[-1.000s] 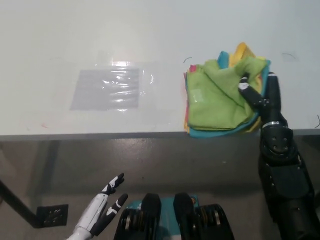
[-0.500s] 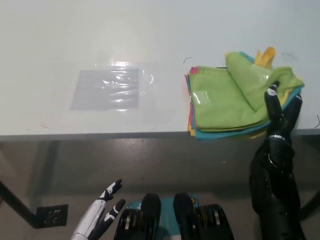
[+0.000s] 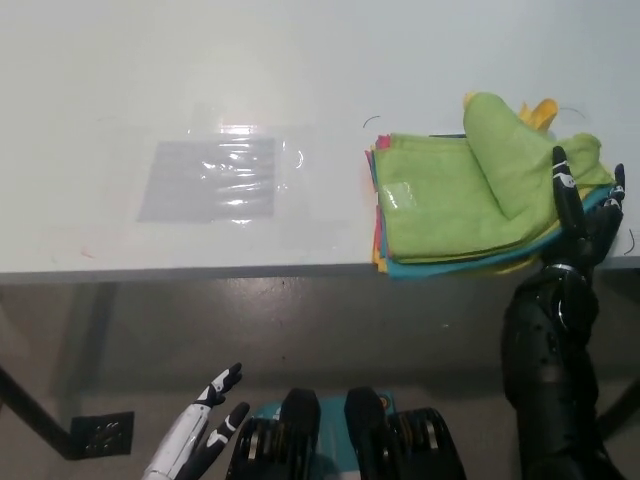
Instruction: A stack of folded microfibre clothes with a single fold is kept infront of the robot. the robot uses its right hand to grab one end of the clothes and pulla it away from the other end to unfold
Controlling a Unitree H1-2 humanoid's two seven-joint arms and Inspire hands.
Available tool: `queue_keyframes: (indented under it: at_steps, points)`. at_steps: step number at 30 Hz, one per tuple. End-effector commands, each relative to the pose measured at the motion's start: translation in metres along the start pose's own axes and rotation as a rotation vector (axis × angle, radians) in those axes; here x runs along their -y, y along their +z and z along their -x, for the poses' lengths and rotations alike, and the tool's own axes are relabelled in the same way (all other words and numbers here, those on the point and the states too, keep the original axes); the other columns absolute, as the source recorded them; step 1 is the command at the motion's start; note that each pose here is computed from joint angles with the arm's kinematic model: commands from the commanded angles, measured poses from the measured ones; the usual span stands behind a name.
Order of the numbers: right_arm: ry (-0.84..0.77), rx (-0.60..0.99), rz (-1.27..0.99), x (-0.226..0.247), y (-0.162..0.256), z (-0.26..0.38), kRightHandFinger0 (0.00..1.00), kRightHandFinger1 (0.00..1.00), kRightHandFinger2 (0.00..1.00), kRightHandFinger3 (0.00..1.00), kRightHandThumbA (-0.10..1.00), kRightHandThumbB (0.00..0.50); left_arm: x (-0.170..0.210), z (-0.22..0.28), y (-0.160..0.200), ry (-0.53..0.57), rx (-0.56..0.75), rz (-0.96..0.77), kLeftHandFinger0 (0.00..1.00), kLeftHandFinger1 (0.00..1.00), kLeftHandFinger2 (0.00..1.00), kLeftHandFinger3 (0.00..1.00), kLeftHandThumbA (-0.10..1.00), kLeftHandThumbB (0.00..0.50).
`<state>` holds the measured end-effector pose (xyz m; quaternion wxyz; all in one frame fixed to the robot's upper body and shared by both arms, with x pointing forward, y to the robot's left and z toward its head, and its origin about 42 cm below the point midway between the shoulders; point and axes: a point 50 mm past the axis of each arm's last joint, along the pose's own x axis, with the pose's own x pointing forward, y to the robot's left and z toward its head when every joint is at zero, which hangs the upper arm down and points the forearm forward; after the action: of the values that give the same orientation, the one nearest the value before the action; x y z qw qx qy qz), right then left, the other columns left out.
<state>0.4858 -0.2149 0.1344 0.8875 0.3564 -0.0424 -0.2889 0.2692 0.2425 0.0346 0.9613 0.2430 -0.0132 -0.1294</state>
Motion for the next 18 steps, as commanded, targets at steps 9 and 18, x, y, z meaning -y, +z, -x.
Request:
queue_keyframes:
  at_steps: [9,18]
  points:
    - [0.122,0.322,0.547,-0.006,0.006,0.022,1.0,1.0,1.0,1.0,1.0,0.303,-0.018,0.013,0.0,0.043,0.024,-0.03,1.0,1.0,1.0,1.0,1.0,0.5]
    - [0.054,0.923,0.534,-0.039,0.147,0.065,1.0,1.0,1.0,1.0,0.99,0.291,-0.022,0.025,-0.006,0.046,-0.004,-0.056,1.0,1.0,1.0,1.0,1.0,0.5]
